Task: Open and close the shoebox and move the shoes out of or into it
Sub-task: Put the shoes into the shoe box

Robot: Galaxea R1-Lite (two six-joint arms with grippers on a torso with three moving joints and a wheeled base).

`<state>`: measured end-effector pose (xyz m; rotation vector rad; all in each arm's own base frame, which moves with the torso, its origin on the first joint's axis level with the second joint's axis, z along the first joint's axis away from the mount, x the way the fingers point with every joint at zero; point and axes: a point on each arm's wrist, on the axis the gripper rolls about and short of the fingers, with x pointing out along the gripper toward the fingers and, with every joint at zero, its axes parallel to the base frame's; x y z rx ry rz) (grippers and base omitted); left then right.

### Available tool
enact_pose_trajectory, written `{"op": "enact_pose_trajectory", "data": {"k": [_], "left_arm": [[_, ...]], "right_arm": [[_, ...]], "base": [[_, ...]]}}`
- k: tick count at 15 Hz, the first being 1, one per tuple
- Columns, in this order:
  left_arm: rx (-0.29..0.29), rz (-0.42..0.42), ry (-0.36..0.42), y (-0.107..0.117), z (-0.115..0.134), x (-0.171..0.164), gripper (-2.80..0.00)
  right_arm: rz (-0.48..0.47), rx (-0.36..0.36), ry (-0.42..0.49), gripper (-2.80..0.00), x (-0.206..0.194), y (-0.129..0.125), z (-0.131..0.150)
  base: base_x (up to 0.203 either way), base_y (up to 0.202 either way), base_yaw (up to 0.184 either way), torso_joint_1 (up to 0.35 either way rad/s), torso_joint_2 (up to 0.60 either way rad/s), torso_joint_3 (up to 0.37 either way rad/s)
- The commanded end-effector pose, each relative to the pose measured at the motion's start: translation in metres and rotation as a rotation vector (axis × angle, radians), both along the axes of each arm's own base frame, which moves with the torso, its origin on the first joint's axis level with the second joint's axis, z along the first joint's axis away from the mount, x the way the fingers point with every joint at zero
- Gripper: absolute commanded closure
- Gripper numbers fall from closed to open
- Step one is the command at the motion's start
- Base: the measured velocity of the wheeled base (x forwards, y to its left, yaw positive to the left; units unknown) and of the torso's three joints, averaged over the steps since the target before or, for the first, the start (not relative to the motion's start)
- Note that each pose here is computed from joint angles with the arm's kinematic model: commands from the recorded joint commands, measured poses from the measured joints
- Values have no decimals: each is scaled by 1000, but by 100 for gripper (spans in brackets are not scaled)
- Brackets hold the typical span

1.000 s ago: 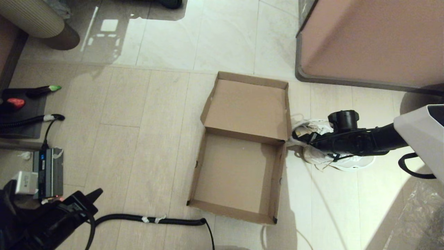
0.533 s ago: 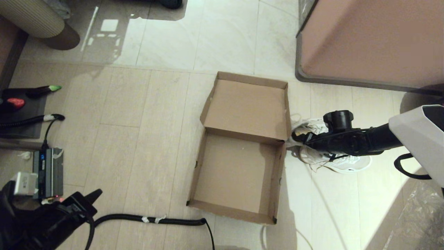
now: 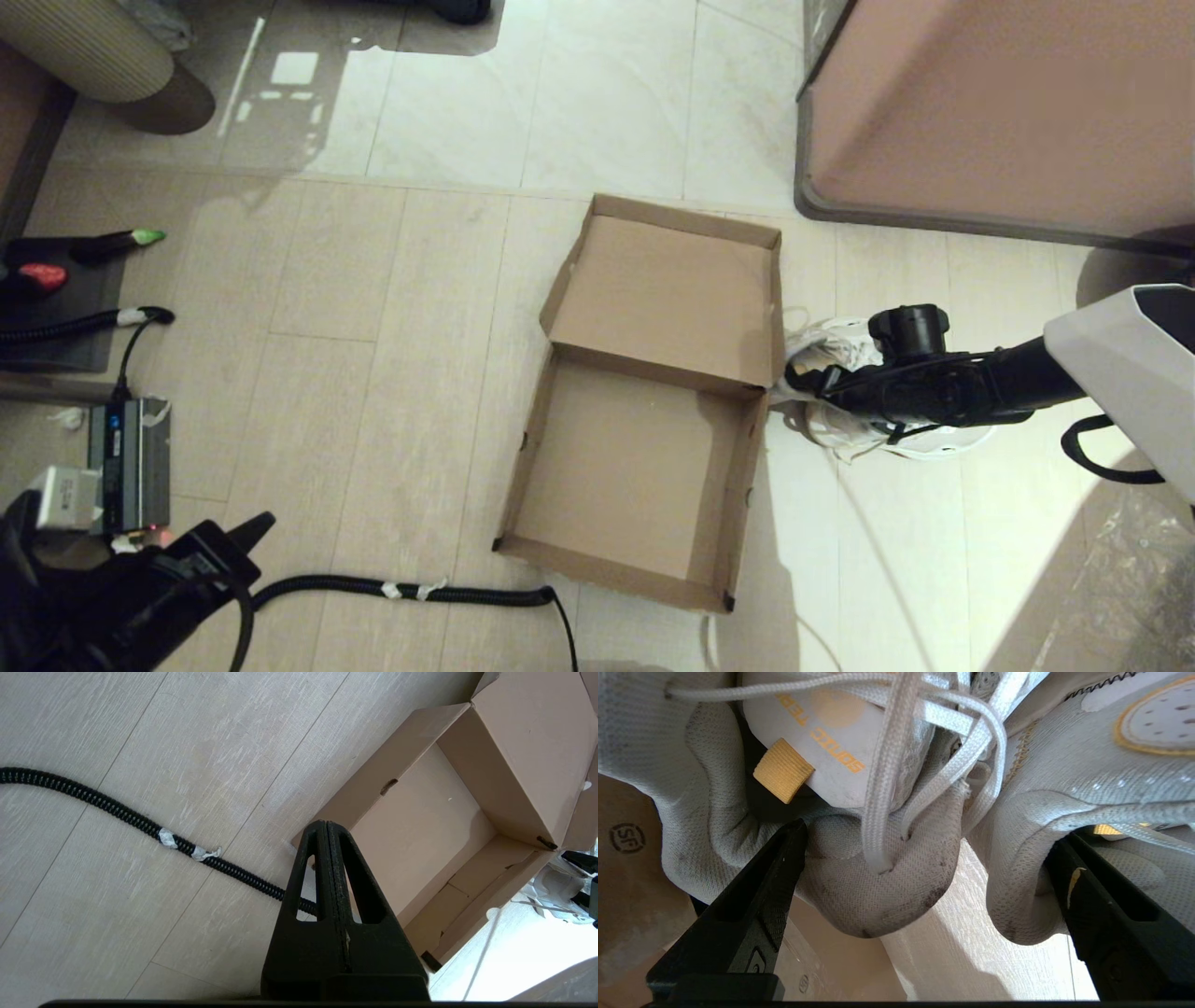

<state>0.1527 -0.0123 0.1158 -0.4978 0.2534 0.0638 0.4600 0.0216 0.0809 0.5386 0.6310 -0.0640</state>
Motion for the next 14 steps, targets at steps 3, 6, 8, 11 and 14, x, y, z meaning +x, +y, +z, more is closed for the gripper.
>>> {"op": "enact_pose_trajectory", "data": {"k": [3,6,8,11,14], "left_arm": [[-3,2,-5,0,0,0,0],[-3,2,-4,0,0,1,0],[-4,0,-5,0,1,1,0],[-4,0,-4,0,1,3,0],[-4,-4,-3,-1,1,4,0]], "right_arm": [[-1,-2,11,0,1,1,-5],[1,-2,15,0,0,1,-6],[1,-4,18,0,0,0,-7],[3,-10,70,0,-13,-2,-8],[24,-11,112,0,-38,-7,-2]], "base": [[0,0,0,0,0,0],[0,0,0,0,0,0],[0,0,0,0,0,0],[0,0,0,0,0,0],[0,0,0,0,0,0]]}}
